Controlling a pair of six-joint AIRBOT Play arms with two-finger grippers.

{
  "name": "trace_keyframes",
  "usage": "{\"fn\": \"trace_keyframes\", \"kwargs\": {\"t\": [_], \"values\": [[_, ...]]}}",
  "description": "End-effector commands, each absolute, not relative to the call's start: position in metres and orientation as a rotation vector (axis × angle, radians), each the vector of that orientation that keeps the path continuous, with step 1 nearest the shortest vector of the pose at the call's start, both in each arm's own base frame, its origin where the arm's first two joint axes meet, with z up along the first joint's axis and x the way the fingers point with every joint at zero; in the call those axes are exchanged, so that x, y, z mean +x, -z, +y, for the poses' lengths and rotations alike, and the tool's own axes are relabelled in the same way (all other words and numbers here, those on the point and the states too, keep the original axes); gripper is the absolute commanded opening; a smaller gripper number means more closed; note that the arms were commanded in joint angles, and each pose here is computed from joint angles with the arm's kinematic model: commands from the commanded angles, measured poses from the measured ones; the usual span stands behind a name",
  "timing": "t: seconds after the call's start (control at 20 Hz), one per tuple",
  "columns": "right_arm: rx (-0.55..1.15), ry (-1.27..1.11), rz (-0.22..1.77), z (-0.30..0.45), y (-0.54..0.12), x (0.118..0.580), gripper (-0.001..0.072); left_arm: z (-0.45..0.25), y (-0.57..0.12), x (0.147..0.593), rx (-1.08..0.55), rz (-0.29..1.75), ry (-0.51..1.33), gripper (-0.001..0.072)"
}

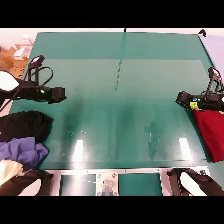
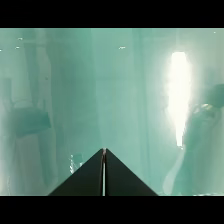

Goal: Fold the shirts.

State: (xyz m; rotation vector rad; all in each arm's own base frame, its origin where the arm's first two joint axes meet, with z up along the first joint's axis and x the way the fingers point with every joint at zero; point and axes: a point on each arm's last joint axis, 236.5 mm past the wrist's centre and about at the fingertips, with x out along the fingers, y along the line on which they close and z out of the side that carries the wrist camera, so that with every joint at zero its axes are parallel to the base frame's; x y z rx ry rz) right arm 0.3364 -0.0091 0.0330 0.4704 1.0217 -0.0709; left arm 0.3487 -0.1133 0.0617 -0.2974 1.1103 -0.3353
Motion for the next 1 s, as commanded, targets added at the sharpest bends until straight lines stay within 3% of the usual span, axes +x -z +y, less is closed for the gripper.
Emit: {"fn": "trace_keyframes", "kwargs": {"t": [0.0,0.7,0.75,0.8,0.85,0.95], "values": [[0.470,0.071,1.021,-0.009,-0.033,0.337,0.0015,-0.113,-0.061,0.349,-0.296,1.111,0.335,0.0024],[0.471,0.071,1.021,-0.009,-0.033,0.337,0.0015,-0.113,-0.061,0.349,-0.294,1.109,0.334,0.0024],[0.471,0.071,1.021,-0.009,-0.033,0.337,0.0015,-0.108,-0.059,0.347,-0.267,1.119,0.323,0.0054],[0.471,0.071,1.021,-0.009,-0.033,0.337,0.0015,-0.090,-0.052,0.347,-0.183,1.131,0.276,0.0498],[0.471,0.071,1.021,-0.009,-0.033,0.337,0.0015,-0.060,-0.044,0.346,-0.114,1.157,0.163,0.0707],[0.471,0.071,1.021,-0.009,-0.033,0.337,0.0015,0.011,-0.032,0.331,0.064,1.236,-0.070,0.0708]]}}
